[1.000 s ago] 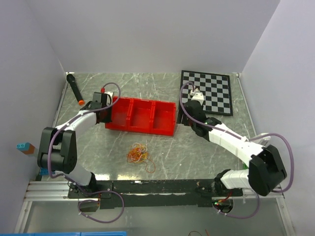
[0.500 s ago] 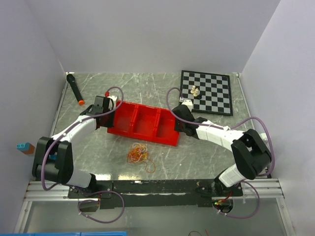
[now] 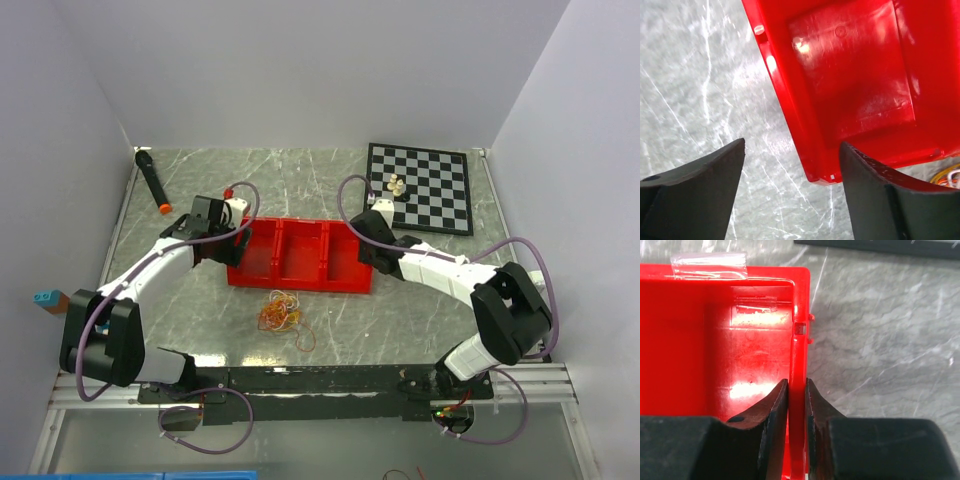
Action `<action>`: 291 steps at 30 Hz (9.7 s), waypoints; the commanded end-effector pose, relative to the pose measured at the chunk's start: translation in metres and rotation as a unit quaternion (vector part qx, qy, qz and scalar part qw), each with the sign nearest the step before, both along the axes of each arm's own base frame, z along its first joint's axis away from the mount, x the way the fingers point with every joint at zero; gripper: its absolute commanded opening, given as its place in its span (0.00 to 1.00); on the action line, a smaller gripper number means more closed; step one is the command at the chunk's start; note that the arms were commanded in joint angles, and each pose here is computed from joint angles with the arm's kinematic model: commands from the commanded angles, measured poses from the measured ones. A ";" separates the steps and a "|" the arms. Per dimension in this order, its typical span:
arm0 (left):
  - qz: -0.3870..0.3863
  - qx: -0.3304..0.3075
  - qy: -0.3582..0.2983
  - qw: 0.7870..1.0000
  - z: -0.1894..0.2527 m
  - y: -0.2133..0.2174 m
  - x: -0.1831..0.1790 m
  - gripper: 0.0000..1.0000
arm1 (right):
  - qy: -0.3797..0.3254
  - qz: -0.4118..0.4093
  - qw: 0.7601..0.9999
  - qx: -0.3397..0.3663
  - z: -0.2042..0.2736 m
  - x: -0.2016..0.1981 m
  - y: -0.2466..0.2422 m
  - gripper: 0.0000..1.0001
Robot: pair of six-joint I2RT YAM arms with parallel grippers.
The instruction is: Untangle the cables
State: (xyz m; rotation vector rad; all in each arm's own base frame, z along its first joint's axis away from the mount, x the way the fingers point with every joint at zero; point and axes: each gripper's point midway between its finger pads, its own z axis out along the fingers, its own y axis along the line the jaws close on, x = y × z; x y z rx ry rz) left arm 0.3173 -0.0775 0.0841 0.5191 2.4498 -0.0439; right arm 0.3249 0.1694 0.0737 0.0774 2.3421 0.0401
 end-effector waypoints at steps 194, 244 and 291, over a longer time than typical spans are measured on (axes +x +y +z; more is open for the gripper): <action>-0.366 -0.064 0.080 0.925 0.066 -0.125 -0.104 0.01 | -0.042 0.254 0.924 0.282 0.030 -0.156 0.070 0.00; 0.227 -0.093 -0.511 0.824 0.469 0.193 -0.001 0.01 | 0.053 0.035 0.973 0.223 -0.005 -0.198 -0.018 0.00; -0.061 -0.199 -0.619 0.757 0.598 0.057 -0.080 0.11 | -0.162 0.459 0.848 0.210 0.169 -0.165 0.174 0.98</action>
